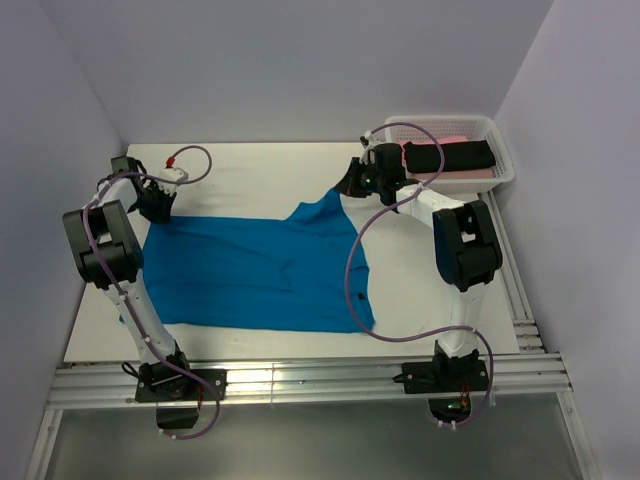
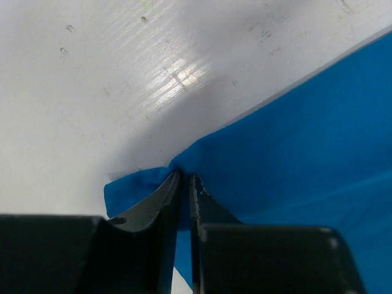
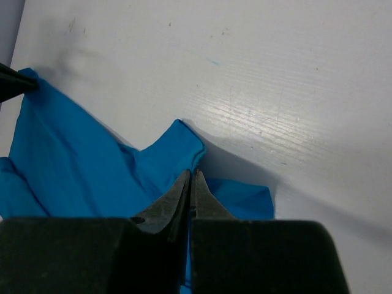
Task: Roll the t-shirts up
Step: Fold the tshirt
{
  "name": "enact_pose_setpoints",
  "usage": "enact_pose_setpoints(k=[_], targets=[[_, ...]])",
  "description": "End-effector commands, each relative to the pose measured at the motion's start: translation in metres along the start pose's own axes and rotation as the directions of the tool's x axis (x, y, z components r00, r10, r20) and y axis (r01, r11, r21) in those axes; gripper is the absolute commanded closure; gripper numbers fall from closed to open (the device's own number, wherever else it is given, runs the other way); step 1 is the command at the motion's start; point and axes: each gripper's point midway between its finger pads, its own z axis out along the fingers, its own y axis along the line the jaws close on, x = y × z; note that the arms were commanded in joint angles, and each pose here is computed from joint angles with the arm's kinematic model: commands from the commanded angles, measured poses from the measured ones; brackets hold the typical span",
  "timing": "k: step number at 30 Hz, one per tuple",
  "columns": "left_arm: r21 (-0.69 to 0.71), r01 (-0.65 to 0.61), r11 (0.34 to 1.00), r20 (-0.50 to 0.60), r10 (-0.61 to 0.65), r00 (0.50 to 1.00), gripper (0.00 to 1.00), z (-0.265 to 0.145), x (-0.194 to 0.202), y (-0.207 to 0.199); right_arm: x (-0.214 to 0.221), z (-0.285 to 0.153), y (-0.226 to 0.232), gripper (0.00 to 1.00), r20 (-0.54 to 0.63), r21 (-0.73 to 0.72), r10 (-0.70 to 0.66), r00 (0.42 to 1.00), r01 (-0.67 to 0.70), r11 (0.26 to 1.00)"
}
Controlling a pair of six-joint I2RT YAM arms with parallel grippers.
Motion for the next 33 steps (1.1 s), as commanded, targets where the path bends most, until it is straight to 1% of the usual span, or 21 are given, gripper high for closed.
enact_pose_setpoints(k=[1,2,4,8,16,22,33], targets=[[0.007,-0.010,1.000,0.002,0.010,1.000,0.86,0.009,0.002,0.003,-0.029,-0.008,0.012,1.00,0.066,-0.034,-0.037,0.997,0.039,0.999],[0.005,-0.007,1.000,0.003,0.007,1.000,0.92,0.011,0.002,0.003,-0.028,-0.008,0.012,1.00,0.064,-0.035,-0.035,0.997,0.037,0.999],[0.006,0.002,1.000,0.001,-0.002,1.000,0.99,0.014,0.004,0.002,-0.029,-0.008,0.013,1.00,0.067,-0.035,-0.036,0.997,0.038,0.999],[-0.024,0.028,0.999,0.027,-0.028,0.999,1.00,0.013,-0.002,0.007,-0.032,-0.009,0.013,1.00,0.068,-0.034,-0.038,0.997,0.041,0.999],[-0.074,0.078,0.994,0.105,-0.070,0.992,1.00,0.004,-0.028,0.024,-0.030,-0.009,0.012,1.00,0.068,-0.034,-0.034,0.997,0.036,0.999],[-0.075,0.104,0.992,0.130,-0.093,0.987,1.00,0.004,-0.035,0.026,-0.029,-0.009,0.012,1.00,0.067,-0.032,-0.034,0.997,0.037,0.999],[-0.083,0.151,0.985,0.184,-0.134,0.974,1.00,-0.011,-0.058,0.036,-0.045,-0.010,0.015,1.00,0.092,-0.036,-0.037,0.995,0.040,0.999]])
